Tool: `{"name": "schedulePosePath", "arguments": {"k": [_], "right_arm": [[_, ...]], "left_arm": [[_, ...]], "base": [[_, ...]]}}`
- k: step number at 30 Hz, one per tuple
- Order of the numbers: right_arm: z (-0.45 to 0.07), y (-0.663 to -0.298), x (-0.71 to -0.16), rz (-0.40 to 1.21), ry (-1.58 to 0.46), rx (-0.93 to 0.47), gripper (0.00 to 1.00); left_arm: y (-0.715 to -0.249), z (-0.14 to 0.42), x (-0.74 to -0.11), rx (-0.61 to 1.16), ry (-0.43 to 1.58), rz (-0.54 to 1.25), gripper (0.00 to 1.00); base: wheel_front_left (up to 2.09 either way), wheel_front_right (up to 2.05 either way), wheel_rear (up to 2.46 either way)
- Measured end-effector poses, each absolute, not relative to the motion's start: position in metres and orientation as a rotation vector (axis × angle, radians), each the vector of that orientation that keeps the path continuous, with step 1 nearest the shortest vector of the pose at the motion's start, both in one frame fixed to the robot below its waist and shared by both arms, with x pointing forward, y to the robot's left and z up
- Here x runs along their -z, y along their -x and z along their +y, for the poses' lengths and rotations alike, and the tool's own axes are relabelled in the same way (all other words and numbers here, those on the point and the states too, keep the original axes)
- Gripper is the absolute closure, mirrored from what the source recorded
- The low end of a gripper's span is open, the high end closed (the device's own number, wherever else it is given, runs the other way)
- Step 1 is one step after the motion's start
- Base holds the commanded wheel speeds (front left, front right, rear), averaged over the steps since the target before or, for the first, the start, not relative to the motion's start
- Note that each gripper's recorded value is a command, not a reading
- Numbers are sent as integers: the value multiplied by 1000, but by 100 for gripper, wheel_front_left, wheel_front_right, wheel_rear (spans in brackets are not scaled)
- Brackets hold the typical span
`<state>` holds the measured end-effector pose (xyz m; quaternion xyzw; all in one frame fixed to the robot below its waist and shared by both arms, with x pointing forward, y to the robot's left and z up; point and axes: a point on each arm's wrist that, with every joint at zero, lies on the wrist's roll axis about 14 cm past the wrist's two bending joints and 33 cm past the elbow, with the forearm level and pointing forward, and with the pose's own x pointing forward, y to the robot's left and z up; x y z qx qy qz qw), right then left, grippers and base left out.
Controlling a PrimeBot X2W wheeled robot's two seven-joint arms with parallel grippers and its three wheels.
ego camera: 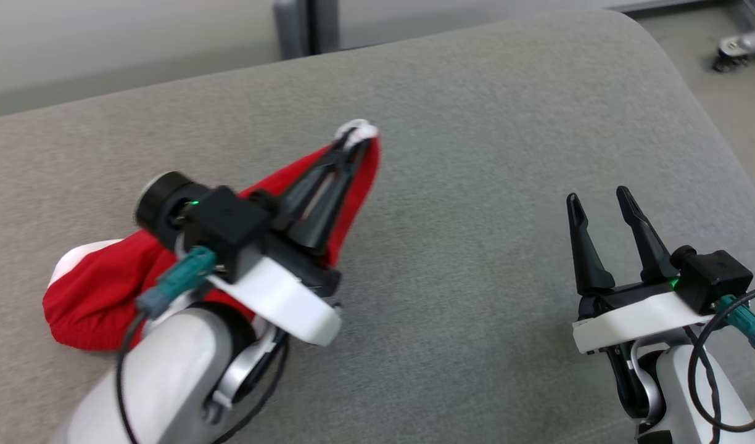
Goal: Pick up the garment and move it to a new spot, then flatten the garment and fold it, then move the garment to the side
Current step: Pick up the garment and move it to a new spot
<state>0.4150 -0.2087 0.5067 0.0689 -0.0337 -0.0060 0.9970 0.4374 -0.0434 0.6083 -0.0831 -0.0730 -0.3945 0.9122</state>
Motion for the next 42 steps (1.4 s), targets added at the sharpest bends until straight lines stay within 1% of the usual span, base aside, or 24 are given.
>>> {"name": "schedulePosePath", "arguments": {"k": [5, 8, 12, 16, 19, 20, 21, 22, 23, 27, 30, 33, 37, 41, 42], "right_arm": [[-231, -407, -496, -43, -152, 81, 0], [-238, -404, -486, -21, -163, 108, 0], [-240, -404, -472, 16, -176, 121, 0], [-240, -410, -467, 28, -179, 121, 0], [-237, -415, -469, 19, -181, 109, 0], [-236, -416, -468, 18, -183, 106, 0], [-235, -417, -469, 17, -184, 102, 0], [-233, -418, -469, 16, -184, 97, 0], [-231, -419, -469, 15, -184, 91, 0], [-224, -421, -470, 14, -183, 71, 0], [-215, -426, -476, -4, -178, 45, 0], [-207, -428, -479, -13, -170, 19, 0], [-196, -430, -484, -23, -162, -11, 0], [-185, -434, -492, -45, -162, -45, 0], [-185, -434, -492, -45, -162, -45, 0]], "left_arm": [[-425, -102, -602, 998, 186, -137, 100], [-419, -126, -583, 1066, 190, -75, 100], [-418, -142, -533, 1103, 172, 72, 100], [-416, -145, -481, 1112, 131, 230, 100], [-415, -142, -461, 1108, 117, 284, 100], [-414, -141, -459, 1107, 117, 289, 94], [-413, -141, -456, 1106, 118, 299, 94], [-412, -140, -455, 1104, 118, 301, 44], [-412, -139, -455, 1097, 117, 298, 0], [-410, -132, -461, 1074, 130, 275, 0], [-413, -116, -472, 1004, 170, 225, 0], [-425, -94, -488, 903, 231, 153, 0], [-444, -48, -497, 726, 261, 85, 0], [-458, 5, -499, 547, 263, 55, 0], [-458, 5, -499, 547, 263, 55, 0]], "base": [[0, 0, 0], [0, 0, 0], [0, 0, 0], [0, 0, 0], [0, 0, 0], [0, 0, 0], [0, 0, 0], [0, 0, 0], [0, 0, 0], [0, 0, 0], [0, 0, 0], [0, 0, 0], [0, 0, 0], [0, 0, 0], [0, 0, 0]]}}
